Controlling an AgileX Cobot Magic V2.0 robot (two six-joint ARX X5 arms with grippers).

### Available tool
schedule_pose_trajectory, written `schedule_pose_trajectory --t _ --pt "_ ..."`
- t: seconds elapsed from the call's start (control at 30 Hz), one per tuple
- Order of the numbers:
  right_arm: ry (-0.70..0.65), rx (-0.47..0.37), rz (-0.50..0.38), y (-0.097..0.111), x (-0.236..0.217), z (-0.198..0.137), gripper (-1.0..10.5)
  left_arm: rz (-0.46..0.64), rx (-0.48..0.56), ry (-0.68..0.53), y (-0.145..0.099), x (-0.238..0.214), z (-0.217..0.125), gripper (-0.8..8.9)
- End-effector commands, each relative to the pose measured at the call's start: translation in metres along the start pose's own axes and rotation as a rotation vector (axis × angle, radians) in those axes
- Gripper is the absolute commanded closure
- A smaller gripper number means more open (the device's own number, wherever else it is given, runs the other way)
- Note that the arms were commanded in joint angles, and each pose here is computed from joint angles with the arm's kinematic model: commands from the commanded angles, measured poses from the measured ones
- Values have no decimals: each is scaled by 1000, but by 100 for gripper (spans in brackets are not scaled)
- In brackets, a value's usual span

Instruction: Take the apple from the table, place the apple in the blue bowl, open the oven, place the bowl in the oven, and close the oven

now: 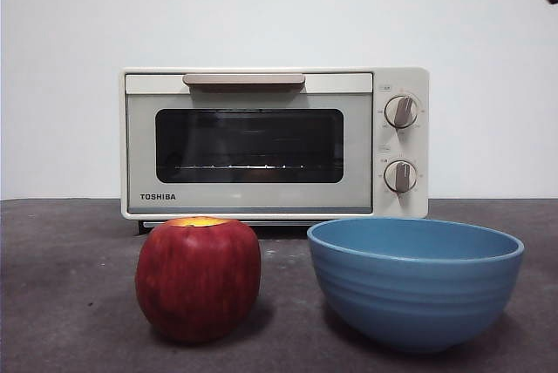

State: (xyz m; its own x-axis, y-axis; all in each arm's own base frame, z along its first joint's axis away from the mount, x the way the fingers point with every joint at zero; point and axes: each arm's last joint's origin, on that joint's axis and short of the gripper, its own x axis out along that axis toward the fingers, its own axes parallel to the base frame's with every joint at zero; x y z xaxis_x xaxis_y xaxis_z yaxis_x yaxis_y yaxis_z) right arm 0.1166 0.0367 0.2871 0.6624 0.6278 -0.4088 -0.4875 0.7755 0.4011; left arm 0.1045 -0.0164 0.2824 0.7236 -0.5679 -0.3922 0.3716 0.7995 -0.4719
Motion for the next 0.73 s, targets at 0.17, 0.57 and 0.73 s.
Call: schedule_pose_trajectory --t 0.17,0.57,0.73 --pt "227 -227 127 24 10 20 943 -80 101 138 -13 0 4 806" --pt "358 -324 238 43 27 12 942 -124 126 214 -18 2 -4 806" --pt "348 -318 233 44 28 13 573 -124 126 214 -18 2 -4 806"
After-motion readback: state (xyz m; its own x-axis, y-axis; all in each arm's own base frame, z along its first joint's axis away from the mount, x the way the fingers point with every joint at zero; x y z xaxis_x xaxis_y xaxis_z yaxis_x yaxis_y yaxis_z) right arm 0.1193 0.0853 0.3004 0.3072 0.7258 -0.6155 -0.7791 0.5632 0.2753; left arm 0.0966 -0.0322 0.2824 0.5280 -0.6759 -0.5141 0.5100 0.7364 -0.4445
